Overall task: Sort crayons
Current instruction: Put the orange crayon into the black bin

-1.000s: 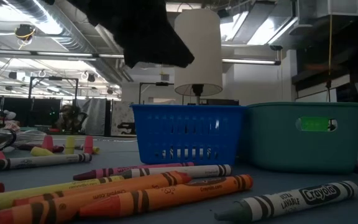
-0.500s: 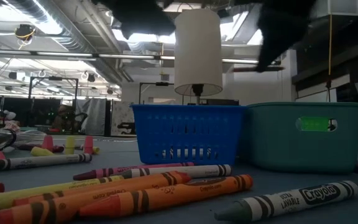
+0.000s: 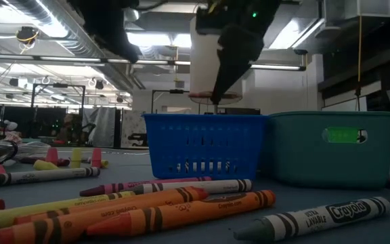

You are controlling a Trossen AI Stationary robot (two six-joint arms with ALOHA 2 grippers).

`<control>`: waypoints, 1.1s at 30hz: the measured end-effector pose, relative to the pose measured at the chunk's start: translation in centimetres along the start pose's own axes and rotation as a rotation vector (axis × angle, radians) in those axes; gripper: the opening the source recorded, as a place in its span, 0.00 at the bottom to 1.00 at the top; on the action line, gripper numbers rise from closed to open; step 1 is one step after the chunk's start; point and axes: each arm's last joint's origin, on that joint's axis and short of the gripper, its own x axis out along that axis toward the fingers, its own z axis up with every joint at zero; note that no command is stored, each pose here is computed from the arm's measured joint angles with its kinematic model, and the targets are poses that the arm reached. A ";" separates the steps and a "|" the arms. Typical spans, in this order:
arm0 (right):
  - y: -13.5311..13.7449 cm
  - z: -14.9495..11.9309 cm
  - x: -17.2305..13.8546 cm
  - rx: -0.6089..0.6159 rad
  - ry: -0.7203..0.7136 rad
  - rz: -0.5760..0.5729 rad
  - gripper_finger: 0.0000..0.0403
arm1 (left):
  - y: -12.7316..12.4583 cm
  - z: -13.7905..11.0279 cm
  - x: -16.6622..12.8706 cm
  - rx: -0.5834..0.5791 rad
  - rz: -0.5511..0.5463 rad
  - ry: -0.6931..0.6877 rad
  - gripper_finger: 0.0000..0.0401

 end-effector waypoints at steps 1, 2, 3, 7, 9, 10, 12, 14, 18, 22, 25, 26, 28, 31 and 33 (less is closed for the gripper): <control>-0.5 0.0 0.3 0.006 0.002 -0.001 0.04 | 0.1 -0.2 0.0 0.001 0.006 0.018 0.21; -1.1 -0.1 0.6 0.015 0.008 -0.008 0.04 | 0.2 -0.4 0.0 0.005 0.013 0.039 0.21; -1.6 -0.3 0.9 0.023 0.021 -0.015 0.04 | 0.2 -0.5 0.1 0.011 0.018 0.056 0.21; -2.9 -1.3 2.1 0.057 0.074 0.032 0.04 | 0.2 -1.0 0.2 0.003 0.007 0.106 0.21; -3.2 -1.7 2.6 0.069 0.094 0.072 0.04 | 0.1 -1.0 0.2 0.002 -0.023 0.116 0.21; -3.4 -1.9 2.8 0.073 0.102 0.085 0.04 | 0.0 -1.0 0.2 0.002 -0.039 0.125 0.21; -3.5 -2.1 3.0 0.079 0.110 0.097 0.04 | 0.0 -1.1 0.2 0.003 -0.065 0.136 0.21; -3.6 -2.3 3.2 0.083 0.114 0.095 0.04 | -0.1 -1.2 0.2 0.008 -0.083 0.146 0.21; -3.6 -2.0 3.2 0.087 0.091 0.097 0.04 | 0.0 -1.7 0.3 0.030 -0.083 0.191 0.21; -3.6 -1.8 3.2 0.092 0.062 0.098 0.04 | 0.0 -3.1 1.0 0.067 -0.085 0.244 0.21; -3.6 -1.7 3.2 0.090 0.060 0.099 0.04 | 0.1 -4.4 1.7 0.076 -0.093 0.284 0.21; -3.6 -1.7 3.2 0.090 0.060 0.099 0.04 | 0.1 -4.8 2.0 0.076 -0.092 0.293 0.21; -3.6 -1.7 3.2 0.090 0.059 0.099 0.07 | 0.3 -5.5 2.5 0.074 -0.090 0.309 0.21; -3.6 -1.7 3.2 0.090 0.059 0.099 0.16 | 0.5 -6.5 3.2 0.097 -0.093 0.323 0.21; -3.6 -1.7 3.2 0.102 0.057 0.099 0.23 | 0.7 -7.1 3.8 0.122 -0.114 0.318 0.21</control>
